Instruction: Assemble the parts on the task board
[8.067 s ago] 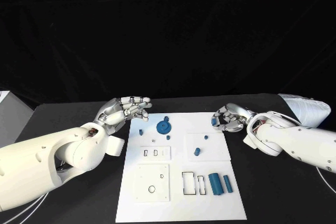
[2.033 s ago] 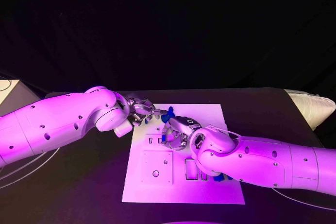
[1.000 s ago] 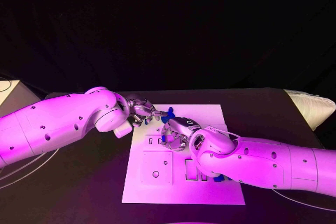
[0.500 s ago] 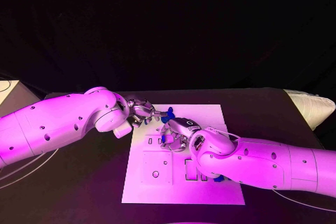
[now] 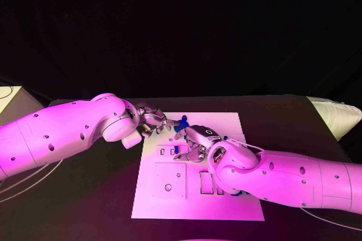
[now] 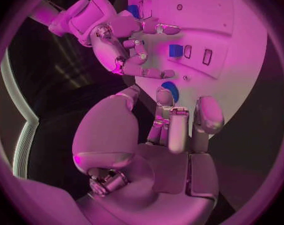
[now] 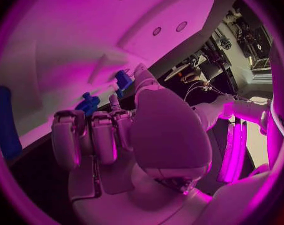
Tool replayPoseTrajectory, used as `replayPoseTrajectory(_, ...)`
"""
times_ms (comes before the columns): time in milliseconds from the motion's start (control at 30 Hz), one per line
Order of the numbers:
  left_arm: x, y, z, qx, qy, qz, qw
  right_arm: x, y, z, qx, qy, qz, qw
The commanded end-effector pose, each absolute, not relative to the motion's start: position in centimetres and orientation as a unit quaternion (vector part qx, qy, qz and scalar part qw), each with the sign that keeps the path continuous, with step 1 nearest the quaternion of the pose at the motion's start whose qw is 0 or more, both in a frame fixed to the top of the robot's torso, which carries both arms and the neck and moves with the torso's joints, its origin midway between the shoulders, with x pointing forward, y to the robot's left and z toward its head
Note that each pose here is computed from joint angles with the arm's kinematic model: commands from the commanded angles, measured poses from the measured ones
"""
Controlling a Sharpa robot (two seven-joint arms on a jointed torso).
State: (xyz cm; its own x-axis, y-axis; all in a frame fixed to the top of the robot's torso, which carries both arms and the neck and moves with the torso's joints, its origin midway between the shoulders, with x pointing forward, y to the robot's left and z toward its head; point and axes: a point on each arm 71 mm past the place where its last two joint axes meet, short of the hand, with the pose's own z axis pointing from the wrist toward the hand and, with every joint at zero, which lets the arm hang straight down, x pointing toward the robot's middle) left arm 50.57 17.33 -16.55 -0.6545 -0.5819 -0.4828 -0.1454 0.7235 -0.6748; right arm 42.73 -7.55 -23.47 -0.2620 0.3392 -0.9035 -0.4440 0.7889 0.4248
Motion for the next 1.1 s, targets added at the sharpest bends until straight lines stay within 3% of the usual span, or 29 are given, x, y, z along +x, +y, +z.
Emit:
replayPoseTrajectory(33,50.5,17.3,-16.6,-0.203,0.862,-0.303,0.353,42.4,-7.9,-22.8,-0.022,0.704,0.343,0.621)
replayPoseTrajectory(267,50.5,17.4,-16.6,-0.203,0.863,-0.301,0.351,41.8,-9.6,-21.1,-0.004,0.696,0.368,0.616)
replayPoseTrajectory(433,50.5,17.5,-16.8,-0.199,0.866,-0.298,0.349,41.8,-11.5,-19.4,0.001,0.71,0.398,0.581)
replayPoseTrajectory(667,50.2,17.2,-17.5,-0.177,0.878,-0.286,0.34,42.5,-15.7,-16.9,0.038,0.719,0.403,0.565)
replayPoseTrajectory(867,50.0,16.6,-18.2,-0.135,0.899,-0.262,0.325,44.3,-19.5,-14.8,0.145,0.698,0.403,0.574)
replayPoseTrajectory(1100,50.1,15.7,-18.7,-0.087,0.917,-0.238,0.309,45.9,-22.2,-14.1,0.262,0.673,0.396,0.567)
